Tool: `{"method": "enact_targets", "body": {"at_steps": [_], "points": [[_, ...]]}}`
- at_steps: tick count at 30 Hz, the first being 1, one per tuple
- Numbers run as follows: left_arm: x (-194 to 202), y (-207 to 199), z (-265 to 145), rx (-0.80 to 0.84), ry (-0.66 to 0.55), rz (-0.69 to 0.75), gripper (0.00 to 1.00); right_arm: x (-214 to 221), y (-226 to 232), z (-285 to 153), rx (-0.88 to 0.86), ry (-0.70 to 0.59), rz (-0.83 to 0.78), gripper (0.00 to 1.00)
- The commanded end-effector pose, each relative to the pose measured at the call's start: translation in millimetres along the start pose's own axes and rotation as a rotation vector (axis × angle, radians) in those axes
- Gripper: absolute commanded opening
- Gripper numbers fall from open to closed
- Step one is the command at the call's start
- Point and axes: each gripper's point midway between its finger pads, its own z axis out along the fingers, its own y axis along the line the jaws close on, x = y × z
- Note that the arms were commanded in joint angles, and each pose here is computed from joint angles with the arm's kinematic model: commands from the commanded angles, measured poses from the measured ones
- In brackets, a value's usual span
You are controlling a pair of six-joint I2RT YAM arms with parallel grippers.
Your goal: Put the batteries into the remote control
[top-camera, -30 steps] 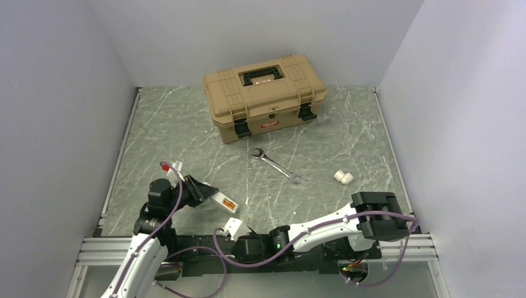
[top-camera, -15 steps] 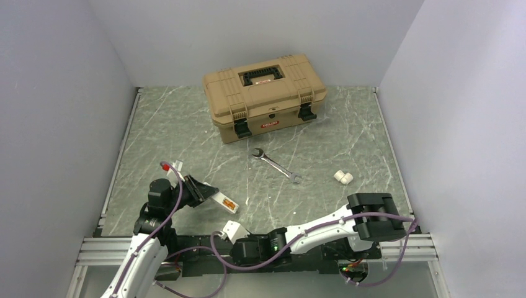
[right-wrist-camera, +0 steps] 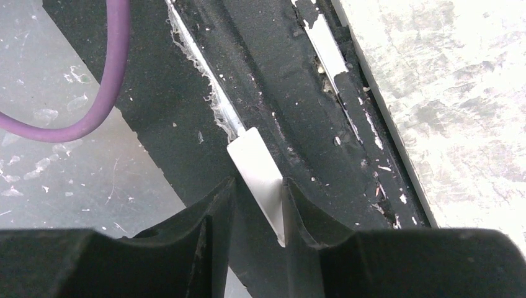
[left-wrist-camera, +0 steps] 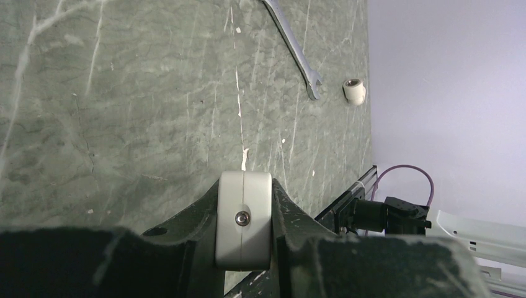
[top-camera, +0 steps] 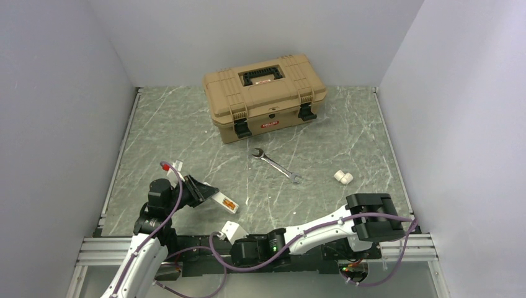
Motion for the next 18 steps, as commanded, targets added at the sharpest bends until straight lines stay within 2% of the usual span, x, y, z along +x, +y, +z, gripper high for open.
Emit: {"method": "enact_targets", "body": {"at_steps": [1, 6, 15, 18], "points": [[-5.9, -11.6, -1.2, 0.049, -0.016, 0.032, 0.00, 4.3, -0.7, -1.1, 0.008, 0.008, 0.010, 0.34], [-7.4, -12.4, -1.9, 0.044, -0.019, 0.039, 0.00, -4.5, -8.6, -6.6, 0.042, -0.031, 0.014, 0.26], [-7.2, -11.5, -2.0, 0.039, -0.018, 0.039, 0.00, -20.9, -27.8, -11.8, 0.071, -0.110, 0.078, 0.02], [-9.0, -9.8, -2.9, 0.022, -0.023, 0.050, 0.00, -29.2, -37.5, -21.2, 0.069, -0.157, 0.107, 0.00]]}}
